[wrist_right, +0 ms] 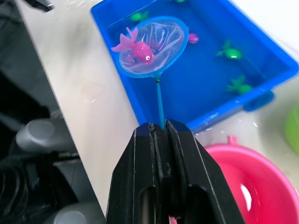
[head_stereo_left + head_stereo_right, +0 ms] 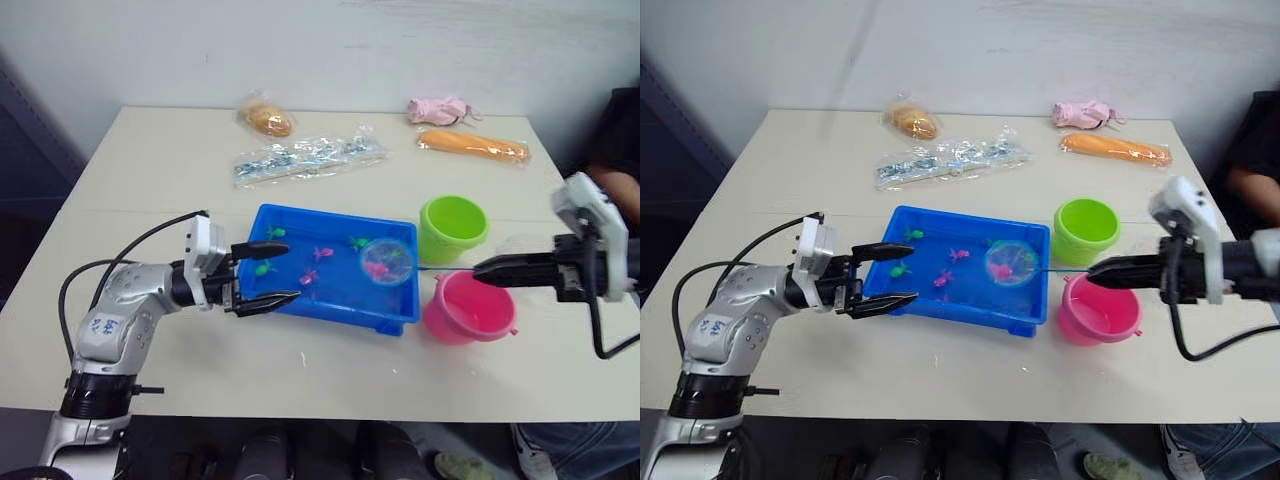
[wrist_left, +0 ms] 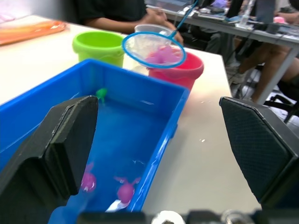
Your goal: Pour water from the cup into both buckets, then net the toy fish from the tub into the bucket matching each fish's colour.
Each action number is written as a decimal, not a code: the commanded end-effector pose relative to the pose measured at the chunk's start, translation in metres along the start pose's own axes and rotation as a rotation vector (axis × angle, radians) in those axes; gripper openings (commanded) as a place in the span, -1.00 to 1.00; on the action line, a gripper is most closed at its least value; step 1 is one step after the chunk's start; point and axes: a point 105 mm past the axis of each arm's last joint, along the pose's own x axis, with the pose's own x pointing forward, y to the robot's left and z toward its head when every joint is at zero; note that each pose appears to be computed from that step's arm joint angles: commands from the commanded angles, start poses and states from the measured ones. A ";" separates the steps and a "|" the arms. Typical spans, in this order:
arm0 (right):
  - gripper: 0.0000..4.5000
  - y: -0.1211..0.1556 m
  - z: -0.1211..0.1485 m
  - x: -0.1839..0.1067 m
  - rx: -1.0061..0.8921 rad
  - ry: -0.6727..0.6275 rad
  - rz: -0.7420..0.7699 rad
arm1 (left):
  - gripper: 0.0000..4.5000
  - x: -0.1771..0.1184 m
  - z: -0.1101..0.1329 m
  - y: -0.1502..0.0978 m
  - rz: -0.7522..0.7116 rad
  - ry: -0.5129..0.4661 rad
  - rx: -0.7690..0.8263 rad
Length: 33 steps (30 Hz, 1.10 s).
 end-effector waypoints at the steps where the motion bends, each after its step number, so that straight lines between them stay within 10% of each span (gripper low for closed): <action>1: -1.00 0.007 0.004 -0.024 -0.013 -0.049 -0.111 | 0.99 0.009 0.006 -0.005 -0.070 -0.032 0.006; 10: -1.00 0.014 -0.032 -0.084 0.058 -0.093 -0.440 | 0.99 0.040 0.003 -0.015 -0.241 -0.064 -0.063; 22: -1.00 0.010 -0.080 -0.082 -0.212 -0.087 -0.797 | 0.99 0.058 -0.001 -0.015 -0.329 -0.066 -0.063; 33: -1.00 0.024 -0.105 -0.059 -0.525 -0.053 -0.789 | 0.99 0.061 -0.003 -0.016 -0.319 -0.066 -0.059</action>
